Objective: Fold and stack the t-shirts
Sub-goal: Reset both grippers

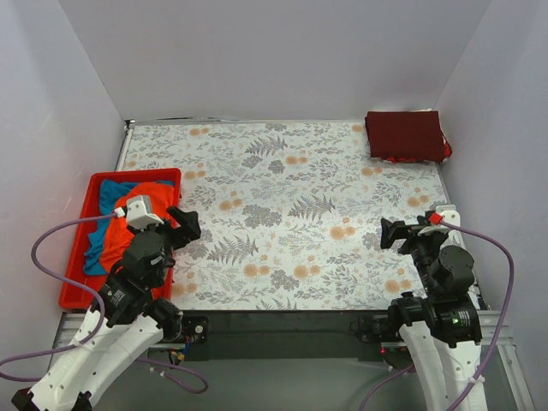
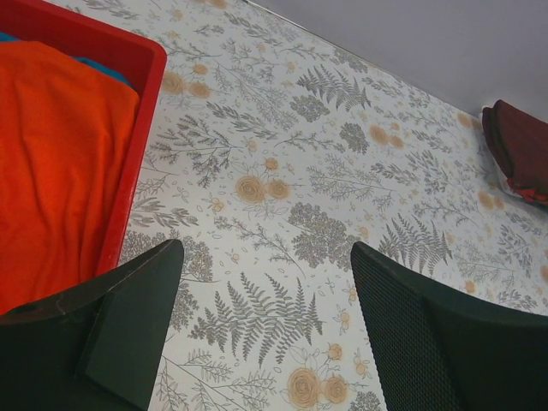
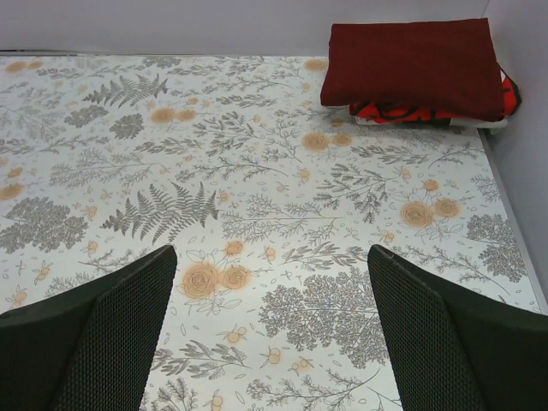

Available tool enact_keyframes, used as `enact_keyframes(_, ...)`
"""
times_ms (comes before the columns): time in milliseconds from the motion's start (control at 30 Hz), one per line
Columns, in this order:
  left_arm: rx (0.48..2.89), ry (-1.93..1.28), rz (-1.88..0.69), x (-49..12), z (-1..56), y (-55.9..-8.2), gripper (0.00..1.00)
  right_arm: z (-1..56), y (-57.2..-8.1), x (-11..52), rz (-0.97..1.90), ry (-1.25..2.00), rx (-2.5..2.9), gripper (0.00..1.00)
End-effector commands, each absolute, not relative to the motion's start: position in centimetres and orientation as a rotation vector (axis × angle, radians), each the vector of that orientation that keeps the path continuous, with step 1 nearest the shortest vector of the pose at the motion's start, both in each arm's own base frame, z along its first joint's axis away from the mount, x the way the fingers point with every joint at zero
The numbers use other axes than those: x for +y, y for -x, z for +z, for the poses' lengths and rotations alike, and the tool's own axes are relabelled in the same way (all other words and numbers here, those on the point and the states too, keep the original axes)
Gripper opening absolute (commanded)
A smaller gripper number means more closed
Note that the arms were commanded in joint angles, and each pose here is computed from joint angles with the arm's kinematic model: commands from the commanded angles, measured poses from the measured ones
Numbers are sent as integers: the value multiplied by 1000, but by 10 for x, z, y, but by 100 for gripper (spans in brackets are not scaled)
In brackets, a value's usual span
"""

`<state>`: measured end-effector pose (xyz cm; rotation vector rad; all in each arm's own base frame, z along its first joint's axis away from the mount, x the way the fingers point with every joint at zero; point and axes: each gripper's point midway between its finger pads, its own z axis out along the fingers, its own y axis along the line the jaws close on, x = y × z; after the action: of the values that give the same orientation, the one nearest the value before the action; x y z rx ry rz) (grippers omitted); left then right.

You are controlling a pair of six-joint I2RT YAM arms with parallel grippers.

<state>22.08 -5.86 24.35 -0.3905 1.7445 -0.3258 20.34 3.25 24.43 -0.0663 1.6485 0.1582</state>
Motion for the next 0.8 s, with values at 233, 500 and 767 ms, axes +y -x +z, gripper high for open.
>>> enact_keyframes(233,1770,414,-263,-54,230,-226,80,258,-202,45,231,86,1585,98)
enact_keyframes(500,1790,409,-253,-57,226,-229,80,254,-205,47,235,92,1608,98)
enact_keyframes(767,1805,403,-229,-57,223,-233,81,250,-207,52,252,112,1631,98)
